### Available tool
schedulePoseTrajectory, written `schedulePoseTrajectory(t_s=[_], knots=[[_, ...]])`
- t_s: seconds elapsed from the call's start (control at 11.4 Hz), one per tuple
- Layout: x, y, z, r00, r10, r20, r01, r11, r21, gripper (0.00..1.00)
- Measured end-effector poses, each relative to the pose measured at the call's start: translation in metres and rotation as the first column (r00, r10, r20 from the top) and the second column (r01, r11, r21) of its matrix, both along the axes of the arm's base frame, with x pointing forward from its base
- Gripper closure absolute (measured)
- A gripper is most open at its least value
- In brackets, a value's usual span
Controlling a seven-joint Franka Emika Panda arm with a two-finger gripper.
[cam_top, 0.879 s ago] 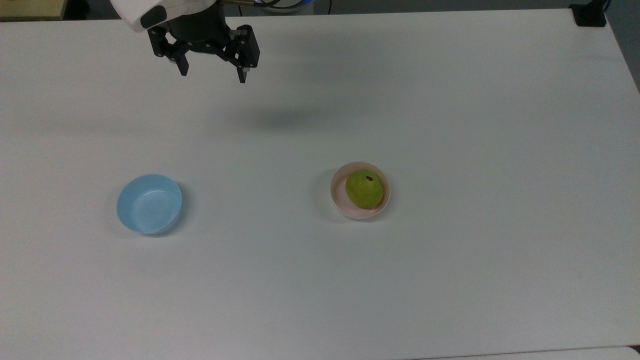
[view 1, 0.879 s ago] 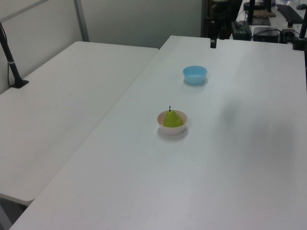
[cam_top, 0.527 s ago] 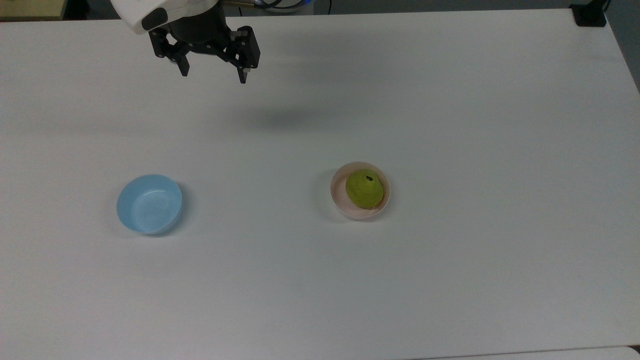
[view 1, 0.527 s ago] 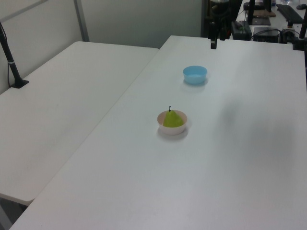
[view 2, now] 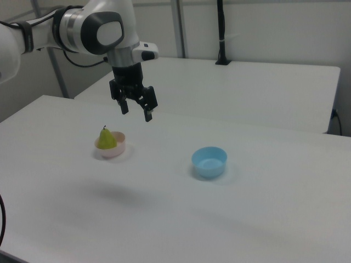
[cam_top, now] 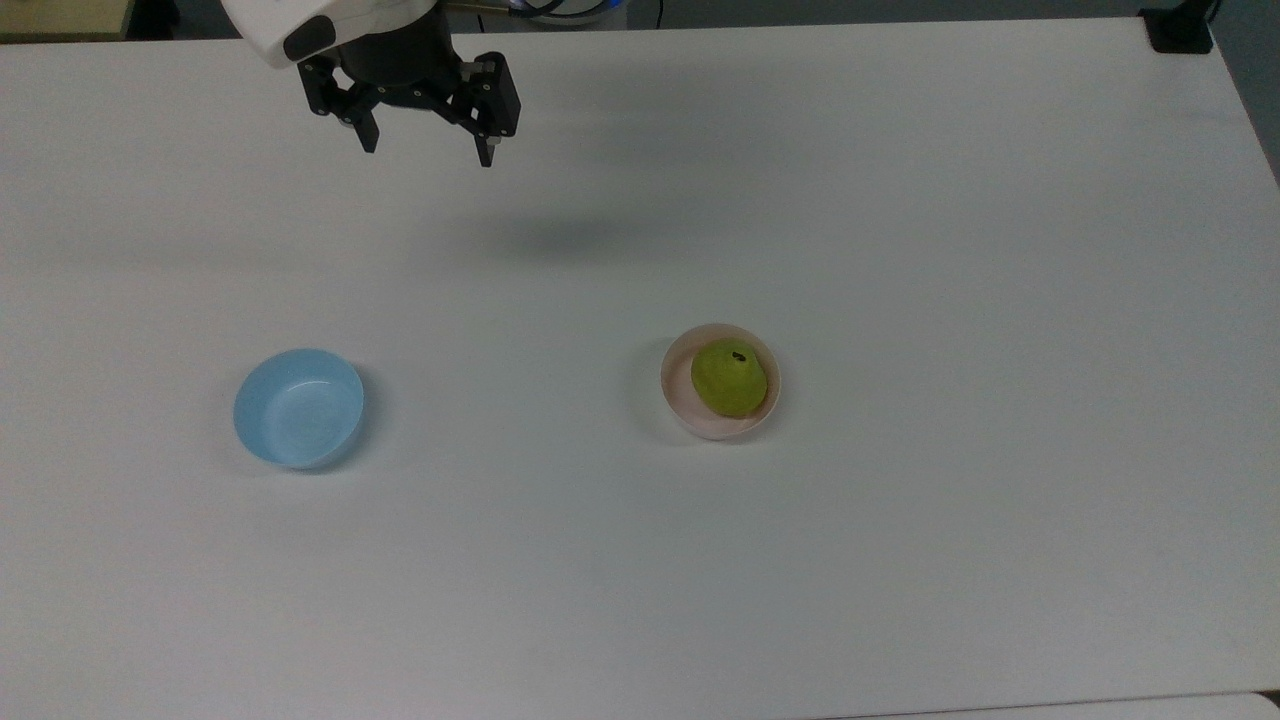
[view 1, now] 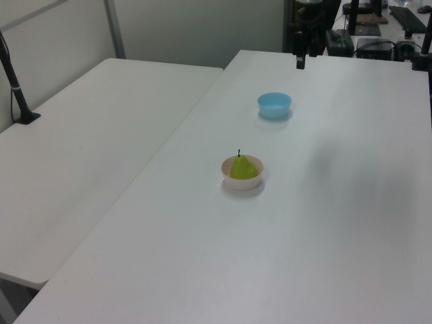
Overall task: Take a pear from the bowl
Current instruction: 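Move the open gripper over the pink bowl and lower onto the pear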
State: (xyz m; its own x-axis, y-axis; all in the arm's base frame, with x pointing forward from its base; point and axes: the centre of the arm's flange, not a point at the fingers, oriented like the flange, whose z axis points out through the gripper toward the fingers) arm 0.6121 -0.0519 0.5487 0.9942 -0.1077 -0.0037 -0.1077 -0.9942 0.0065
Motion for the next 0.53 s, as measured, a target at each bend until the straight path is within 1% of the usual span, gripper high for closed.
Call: schedulePoseTrajectory(t_s=[0.26, 0.53], knots=[[0.003, 0.026, -0.003, 0.999, 0.044, -0.005, -0.044, 0.999, 0.000, 0.00], [0.009, 0.082, -0.016, 0.991, 0.133, -0.017, -0.134, 0.991, -0.001, 0.00]])
